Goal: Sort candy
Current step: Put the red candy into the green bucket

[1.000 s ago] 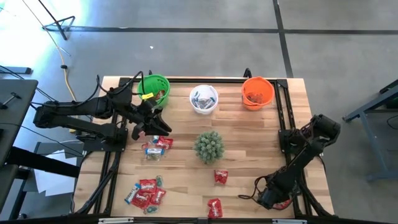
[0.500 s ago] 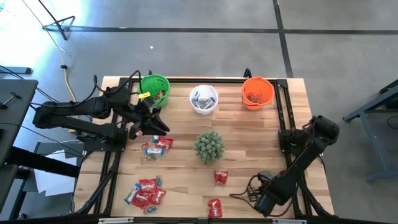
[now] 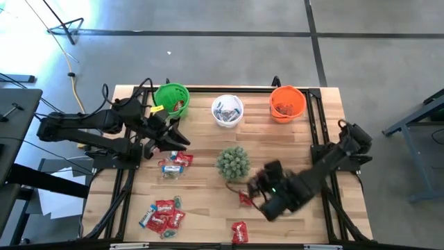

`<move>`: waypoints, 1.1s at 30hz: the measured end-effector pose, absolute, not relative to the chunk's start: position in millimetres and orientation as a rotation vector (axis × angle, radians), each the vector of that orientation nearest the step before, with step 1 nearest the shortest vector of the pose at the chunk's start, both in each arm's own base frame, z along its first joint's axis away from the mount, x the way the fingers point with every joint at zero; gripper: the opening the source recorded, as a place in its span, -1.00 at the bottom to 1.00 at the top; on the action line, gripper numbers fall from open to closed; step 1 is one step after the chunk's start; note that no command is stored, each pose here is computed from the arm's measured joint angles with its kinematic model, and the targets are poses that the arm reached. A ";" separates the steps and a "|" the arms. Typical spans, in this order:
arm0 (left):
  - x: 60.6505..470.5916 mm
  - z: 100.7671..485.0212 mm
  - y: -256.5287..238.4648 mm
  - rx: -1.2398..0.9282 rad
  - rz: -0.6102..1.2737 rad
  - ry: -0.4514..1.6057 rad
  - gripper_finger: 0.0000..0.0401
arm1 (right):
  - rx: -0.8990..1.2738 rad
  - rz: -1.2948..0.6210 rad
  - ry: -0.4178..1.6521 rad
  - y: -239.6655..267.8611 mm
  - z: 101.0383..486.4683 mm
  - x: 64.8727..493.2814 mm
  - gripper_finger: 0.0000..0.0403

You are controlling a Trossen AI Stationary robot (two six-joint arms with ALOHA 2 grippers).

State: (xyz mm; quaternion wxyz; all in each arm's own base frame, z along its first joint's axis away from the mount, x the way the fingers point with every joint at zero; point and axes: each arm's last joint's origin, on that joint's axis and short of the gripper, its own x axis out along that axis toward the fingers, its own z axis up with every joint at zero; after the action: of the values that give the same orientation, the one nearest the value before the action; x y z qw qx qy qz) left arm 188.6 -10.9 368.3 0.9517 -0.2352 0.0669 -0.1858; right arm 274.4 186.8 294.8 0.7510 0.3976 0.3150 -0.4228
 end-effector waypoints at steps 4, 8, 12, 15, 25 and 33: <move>189.2 375.5 -14.7 -0.385 -0.325 0.032 -0.45 | 0.740 -0.863 0.569 156.3 330.5 302.4 -1.00; 189.2 377.8 -16.6 -0.332 -0.312 -0.003 -0.45 | 0.618 -0.824 0.449 128.1 366.1 323.2 -1.00; 188.9 377.6 -18.8 -0.303 -0.337 -0.002 -0.45 | 0.499 -0.728 0.346 109.8 401.7 341.5 -1.00; 189.5 377.3 -19.5 -0.302 -0.343 0.000 -0.45 | 0.435 -0.644 0.237 104.1 426.1 352.9 -1.00; 191.1 379.4 -12.4 -0.265 -0.094 -0.063 -0.45 | 0.403 -0.660 0.033 103.2 450.9 359.9 -1.00; 195.0 375.6 -4.9 -0.247 0.172 -0.069 -0.45 | 0.409 -0.708 0.003 110.2 450.4 356.4 -1.00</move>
State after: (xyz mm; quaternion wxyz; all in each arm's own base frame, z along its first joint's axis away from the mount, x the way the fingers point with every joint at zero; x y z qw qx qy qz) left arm 195.0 -4.9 375.6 0.9881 -0.1233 -0.0342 0.0857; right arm 356.4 110.2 450.4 0.9176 0.1987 0.0016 -0.3442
